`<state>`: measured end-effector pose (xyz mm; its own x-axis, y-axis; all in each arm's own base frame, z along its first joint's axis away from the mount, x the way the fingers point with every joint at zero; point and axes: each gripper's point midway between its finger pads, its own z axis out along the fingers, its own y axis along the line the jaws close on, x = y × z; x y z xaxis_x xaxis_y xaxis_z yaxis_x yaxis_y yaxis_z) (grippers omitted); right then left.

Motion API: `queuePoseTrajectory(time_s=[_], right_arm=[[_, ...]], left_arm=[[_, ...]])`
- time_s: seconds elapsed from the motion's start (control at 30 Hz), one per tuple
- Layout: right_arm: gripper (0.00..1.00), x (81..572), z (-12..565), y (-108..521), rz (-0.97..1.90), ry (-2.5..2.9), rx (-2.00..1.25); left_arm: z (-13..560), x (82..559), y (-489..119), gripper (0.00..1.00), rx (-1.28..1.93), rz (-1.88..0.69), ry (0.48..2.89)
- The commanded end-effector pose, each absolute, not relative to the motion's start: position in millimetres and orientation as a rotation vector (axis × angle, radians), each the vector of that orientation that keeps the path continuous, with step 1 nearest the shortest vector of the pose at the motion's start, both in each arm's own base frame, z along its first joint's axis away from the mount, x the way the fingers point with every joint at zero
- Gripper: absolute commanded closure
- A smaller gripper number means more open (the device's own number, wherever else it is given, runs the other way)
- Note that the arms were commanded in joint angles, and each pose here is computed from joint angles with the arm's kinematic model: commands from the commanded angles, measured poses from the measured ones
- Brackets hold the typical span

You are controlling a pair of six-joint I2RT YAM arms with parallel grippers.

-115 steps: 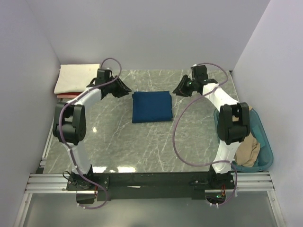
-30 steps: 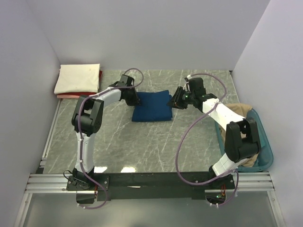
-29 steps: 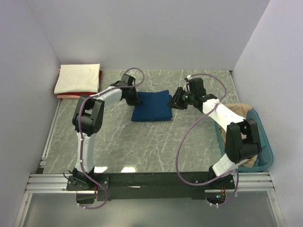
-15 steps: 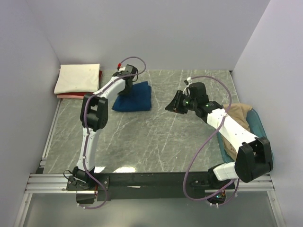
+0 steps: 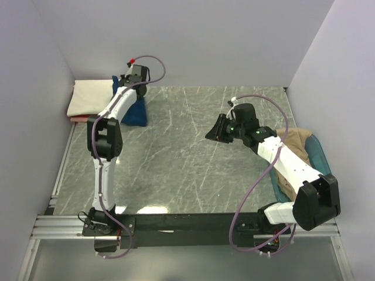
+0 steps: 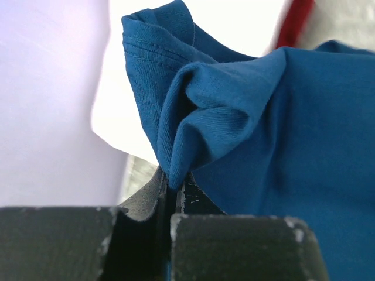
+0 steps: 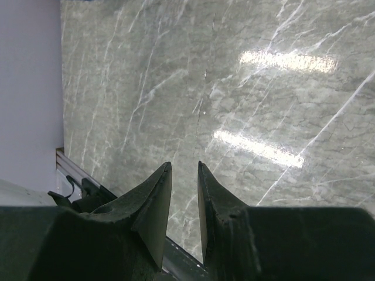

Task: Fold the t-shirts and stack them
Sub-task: Neatly place the folded tshirt to the corner

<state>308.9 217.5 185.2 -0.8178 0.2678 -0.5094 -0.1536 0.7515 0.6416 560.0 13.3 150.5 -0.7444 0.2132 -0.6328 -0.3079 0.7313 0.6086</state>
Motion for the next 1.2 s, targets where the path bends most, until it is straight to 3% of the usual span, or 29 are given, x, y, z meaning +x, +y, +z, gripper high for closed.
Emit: queuePoseTrajectory(time_s=[0.0, 0.77, 1.17], right_arm=[[0.68, 310, 202, 221, 0.927, 2.304, 0.046], [0.69, 314, 212, 226, 0.918, 2.297, 0.035], [0.69, 317, 203, 225, 0.881, 2.331, 0.04]], left_arm=[[251, 564, 24, 1.0, -0.074, 0.993, 2.014], [354, 564, 25, 1.0, -0.044, 0.928, 1.845], [340, 574, 53, 1.0, -0.043, 0.886, 1.866]])
